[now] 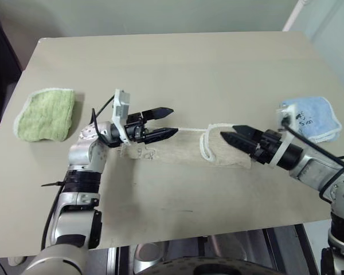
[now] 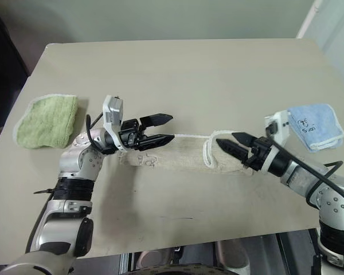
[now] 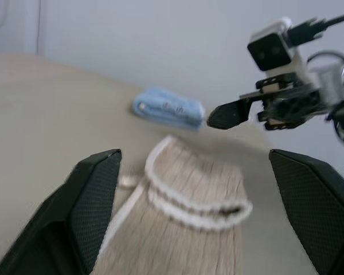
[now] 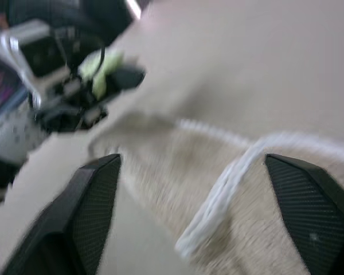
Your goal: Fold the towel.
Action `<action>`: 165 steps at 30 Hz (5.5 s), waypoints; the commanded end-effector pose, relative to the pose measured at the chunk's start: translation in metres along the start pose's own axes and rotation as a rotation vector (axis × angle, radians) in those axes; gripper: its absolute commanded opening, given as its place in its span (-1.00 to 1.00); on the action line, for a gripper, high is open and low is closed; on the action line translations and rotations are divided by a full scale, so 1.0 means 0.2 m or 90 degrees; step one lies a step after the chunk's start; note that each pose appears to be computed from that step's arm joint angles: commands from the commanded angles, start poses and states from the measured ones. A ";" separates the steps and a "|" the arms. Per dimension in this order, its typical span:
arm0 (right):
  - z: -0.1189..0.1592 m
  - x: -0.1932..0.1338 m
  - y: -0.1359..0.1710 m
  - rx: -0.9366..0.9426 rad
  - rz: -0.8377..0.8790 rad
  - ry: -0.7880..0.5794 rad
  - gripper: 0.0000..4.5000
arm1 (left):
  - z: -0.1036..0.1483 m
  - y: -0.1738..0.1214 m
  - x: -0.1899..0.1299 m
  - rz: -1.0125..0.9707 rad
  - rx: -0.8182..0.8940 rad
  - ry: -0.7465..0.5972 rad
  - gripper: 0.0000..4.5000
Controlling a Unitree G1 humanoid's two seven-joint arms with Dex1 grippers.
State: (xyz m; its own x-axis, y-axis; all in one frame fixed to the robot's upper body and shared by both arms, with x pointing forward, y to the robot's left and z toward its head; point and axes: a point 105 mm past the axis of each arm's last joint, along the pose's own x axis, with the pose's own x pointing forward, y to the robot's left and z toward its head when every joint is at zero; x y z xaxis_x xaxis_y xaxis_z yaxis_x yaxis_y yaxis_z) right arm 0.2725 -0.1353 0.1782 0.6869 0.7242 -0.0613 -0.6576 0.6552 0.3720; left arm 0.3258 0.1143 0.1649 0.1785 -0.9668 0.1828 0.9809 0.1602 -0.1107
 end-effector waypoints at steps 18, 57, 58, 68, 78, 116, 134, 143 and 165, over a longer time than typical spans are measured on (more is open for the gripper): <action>-0.12 0.09 -0.29 -0.174 -0.194 -0.039 -1.00 | -0.29 -0.15 0.51 -0.138 0.109 0.087 -0.99; 0.06 0.08 -0.17 -0.217 -0.026 -0.090 1.00 | 0.12 -0.11 0.33 -0.065 -0.053 0.017 0.03; 0.08 0.09 -0.13 -0.228 0.001 -0.081 1.00 | 0.12 -0.09 0.28 -0.040 -0.055 0.029 0.21; 0.05 0.15 0.08 -0.293 0.139 -0.009 1.00 | 0.13 -0.10 -0.27 0.154 -0.115 0.115 0.99; -0.05 0.23 0.06 -0.280 0.141 0.010 1.00 | 0.15 -0.20 -0.58 0.344 -0.368 0.111 0.99; -0.03 0.23 0.01 -0.215 0.060 -0.028 1.00 | -0.18 -0.12 -0.67 0.461 -0.731 0.081 0.99; -0.02 0.21 -0.02 -0.222 0.032 -0.034 1.00 | -0.17 -0.09 -0.62 0.462 -0.698 0.070 -0.51; -0.03 0.19 -0.02 -0.226 0.033 -0.030 1.00 | -0.07 -0.09 -0.58 0.412 -0.663 0.087 -0.98; 0.06 -0.07 -0.05 -0.246 -0.050 -0.043 1.00 | 0.11 -0.23 0.02 0.052 -0.520 0.301 -0.98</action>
State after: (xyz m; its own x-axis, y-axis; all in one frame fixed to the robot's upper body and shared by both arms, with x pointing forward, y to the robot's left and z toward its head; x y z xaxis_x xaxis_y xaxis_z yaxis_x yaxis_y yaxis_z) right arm 0.2783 -0.1547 0.1729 0.7476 0.6625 -0.0463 -0.6623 0.7489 0.0223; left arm 0.2853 0.1116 0.1862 0.0612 -0.9615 -0.2680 0.5589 0.2555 -0.7889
